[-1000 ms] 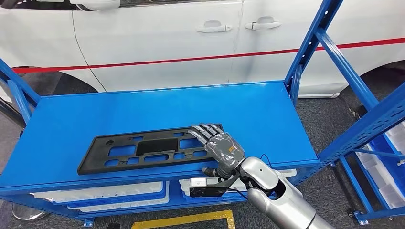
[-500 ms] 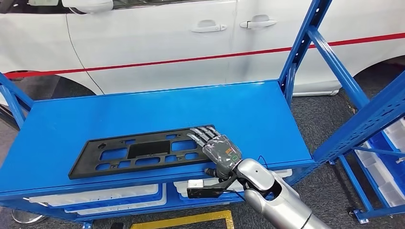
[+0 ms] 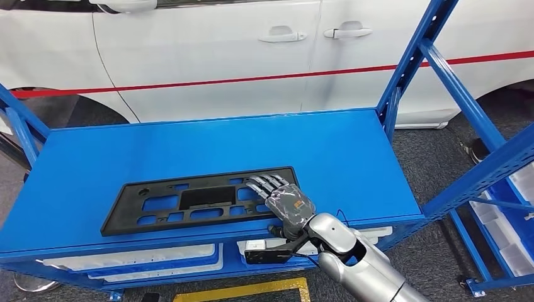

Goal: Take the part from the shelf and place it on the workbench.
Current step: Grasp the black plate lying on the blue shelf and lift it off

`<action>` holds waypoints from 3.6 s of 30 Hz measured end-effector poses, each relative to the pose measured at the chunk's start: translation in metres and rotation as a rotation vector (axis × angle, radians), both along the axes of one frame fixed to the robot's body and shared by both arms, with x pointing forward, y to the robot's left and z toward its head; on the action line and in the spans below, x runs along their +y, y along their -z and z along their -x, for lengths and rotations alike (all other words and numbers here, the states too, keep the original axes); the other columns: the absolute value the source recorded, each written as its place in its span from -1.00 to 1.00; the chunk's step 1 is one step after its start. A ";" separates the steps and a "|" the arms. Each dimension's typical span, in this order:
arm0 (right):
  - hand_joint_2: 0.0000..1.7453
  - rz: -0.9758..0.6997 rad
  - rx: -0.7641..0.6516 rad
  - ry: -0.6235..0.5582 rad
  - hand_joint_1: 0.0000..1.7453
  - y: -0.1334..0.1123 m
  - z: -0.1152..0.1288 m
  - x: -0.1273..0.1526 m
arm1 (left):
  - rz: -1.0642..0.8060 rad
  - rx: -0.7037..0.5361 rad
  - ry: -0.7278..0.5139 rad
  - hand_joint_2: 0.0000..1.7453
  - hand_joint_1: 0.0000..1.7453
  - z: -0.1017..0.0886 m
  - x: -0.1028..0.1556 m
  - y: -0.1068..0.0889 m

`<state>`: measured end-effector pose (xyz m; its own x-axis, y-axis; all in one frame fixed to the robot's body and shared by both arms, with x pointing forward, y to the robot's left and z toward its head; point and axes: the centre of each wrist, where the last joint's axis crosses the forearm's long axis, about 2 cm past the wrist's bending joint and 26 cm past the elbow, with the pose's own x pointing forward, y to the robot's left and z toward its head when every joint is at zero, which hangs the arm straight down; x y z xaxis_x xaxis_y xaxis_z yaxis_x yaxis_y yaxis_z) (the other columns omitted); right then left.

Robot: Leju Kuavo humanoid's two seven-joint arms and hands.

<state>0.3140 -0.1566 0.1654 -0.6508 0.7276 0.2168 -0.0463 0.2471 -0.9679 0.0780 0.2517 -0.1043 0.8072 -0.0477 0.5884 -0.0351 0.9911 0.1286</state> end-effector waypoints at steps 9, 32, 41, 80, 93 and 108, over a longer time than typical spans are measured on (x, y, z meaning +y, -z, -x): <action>1.00 -0.016 0.016 0.001 0.90 0.001 0.001 0.008 | -0.004 0.000 0.001 -1.00 -1.00 -0.002 0.000 0.000; 1.00 -0.057 0.010 -0.001 0.96 -0.001 0.001 0.012 | -0.008 0.003 0.001 -1.00 -1.00 -0.002 -0.001 -0.001; 1.00 -0.107 -0.021 -0.005 1.00 -0.002 0.004 0.017 | -0.009 -0.007 -0.003 -0.50 -1.00 -0.002 -0.001 0.000; 1.00 -0.768 -0.251 -0.042 1.00 -0.079 0.025 -0.040 | 0.028 -0.188 -0.036 1.00 -1.00 0.001 -0.005 0.000; 1.00 -0.882 -0.285 -0.015 1.00 -0.078 0.035 -0.055 | 0.022 -0.187 -0.038 1.00 -1.00 0.005 -0.004 0.001; 1.00 -0.957 -0.314 -0.018 1.00 -0.083 0.044 -0.058 | 0.019 -0.196 -0.042 1.00 -1.00 0.005 -0.001 0.001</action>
